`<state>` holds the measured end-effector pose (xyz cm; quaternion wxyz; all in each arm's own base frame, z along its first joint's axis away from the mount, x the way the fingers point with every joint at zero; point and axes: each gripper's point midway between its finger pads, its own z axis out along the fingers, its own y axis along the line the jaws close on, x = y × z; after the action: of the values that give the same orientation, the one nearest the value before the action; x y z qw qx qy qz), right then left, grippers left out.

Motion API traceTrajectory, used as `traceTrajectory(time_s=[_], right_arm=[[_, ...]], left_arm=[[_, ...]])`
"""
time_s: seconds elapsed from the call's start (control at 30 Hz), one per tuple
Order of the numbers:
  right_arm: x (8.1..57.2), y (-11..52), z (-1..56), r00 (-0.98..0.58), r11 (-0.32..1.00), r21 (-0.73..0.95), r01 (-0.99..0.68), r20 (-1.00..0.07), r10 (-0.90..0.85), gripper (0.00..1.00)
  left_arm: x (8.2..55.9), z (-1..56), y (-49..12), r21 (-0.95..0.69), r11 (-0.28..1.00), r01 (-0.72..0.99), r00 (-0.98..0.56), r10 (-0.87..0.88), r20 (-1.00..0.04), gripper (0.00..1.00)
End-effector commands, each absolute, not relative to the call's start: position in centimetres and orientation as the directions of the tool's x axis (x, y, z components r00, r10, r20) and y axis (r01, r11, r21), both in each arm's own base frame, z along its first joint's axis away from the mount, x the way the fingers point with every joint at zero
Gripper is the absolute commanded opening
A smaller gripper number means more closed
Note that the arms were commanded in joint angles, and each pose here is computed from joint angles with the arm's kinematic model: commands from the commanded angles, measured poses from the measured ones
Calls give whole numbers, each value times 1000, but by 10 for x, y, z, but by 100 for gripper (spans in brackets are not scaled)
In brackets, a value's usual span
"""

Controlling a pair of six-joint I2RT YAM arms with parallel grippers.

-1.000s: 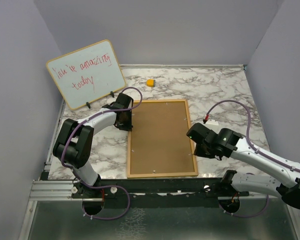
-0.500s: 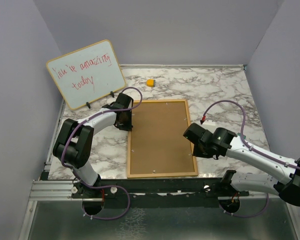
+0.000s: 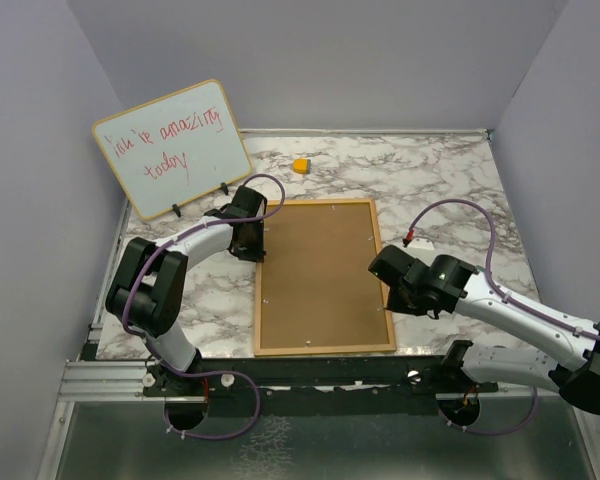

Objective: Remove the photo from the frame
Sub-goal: Release the photo frame item from the photo frame.

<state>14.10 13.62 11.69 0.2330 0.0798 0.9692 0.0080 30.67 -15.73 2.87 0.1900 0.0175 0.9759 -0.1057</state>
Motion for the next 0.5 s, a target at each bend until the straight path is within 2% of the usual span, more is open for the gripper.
traceTrajectory(time_s=[0.0,0.47], right_arm=[[146,134,126,-857,984,61,168,-484,176,0],[152,136,109,-842,978,64,198,-499,203,1]], left_arm=[[292,14,-152,-159,982,103,-946,47,-321,0],[292,15,-153,-160,981,106,-946,50,-320,0]])
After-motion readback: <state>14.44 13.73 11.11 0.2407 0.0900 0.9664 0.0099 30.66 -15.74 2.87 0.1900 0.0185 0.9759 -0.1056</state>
